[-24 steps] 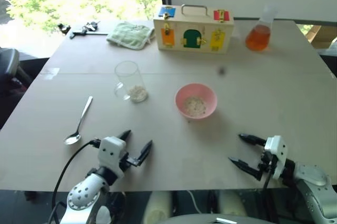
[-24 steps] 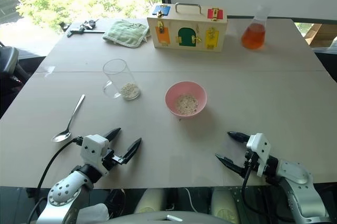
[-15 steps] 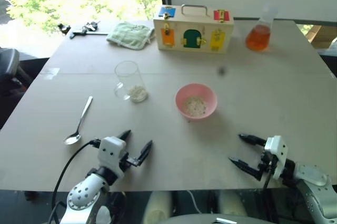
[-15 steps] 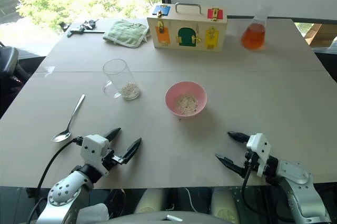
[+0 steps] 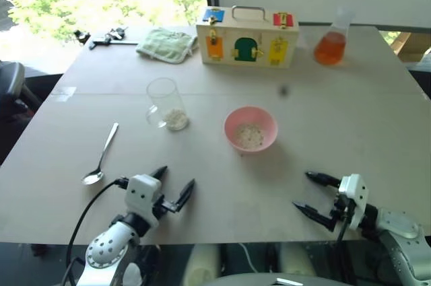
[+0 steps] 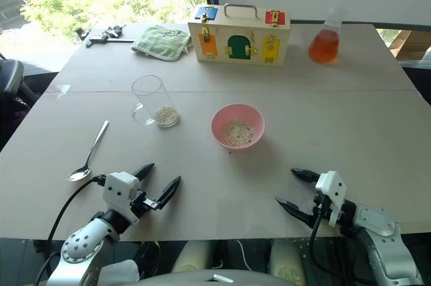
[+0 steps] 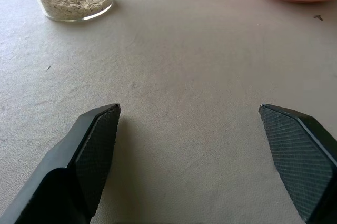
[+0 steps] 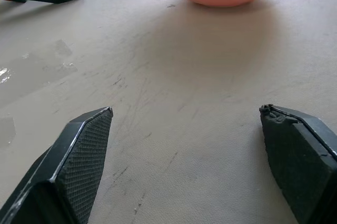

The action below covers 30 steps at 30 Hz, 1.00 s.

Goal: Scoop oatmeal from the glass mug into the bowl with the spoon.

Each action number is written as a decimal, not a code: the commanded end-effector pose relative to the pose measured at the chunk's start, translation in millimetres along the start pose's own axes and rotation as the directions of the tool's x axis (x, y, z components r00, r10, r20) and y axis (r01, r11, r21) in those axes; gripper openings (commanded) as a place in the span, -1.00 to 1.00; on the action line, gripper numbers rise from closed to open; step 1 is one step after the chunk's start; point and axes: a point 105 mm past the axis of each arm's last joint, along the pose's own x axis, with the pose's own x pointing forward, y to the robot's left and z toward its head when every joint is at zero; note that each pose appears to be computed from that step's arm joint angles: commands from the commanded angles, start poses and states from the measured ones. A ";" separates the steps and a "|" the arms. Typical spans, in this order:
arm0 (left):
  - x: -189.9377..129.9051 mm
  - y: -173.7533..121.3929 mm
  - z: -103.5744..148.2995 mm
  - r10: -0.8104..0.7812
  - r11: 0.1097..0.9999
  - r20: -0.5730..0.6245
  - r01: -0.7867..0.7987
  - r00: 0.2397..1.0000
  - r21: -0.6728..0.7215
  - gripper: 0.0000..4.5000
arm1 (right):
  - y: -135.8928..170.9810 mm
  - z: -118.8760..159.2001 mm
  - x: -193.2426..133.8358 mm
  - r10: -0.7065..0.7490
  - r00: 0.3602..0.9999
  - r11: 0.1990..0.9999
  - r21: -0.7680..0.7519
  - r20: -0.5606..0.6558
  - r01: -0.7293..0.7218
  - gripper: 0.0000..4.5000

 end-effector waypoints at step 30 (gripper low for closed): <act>-23.0 159.8 25.8 0.517 0.855 -0.227 -0.484 0.826 0.185 0.98 | 41.1 128.9 50.7 0.400 0.907 0.894 -0.276 0.129 -0.355 1.00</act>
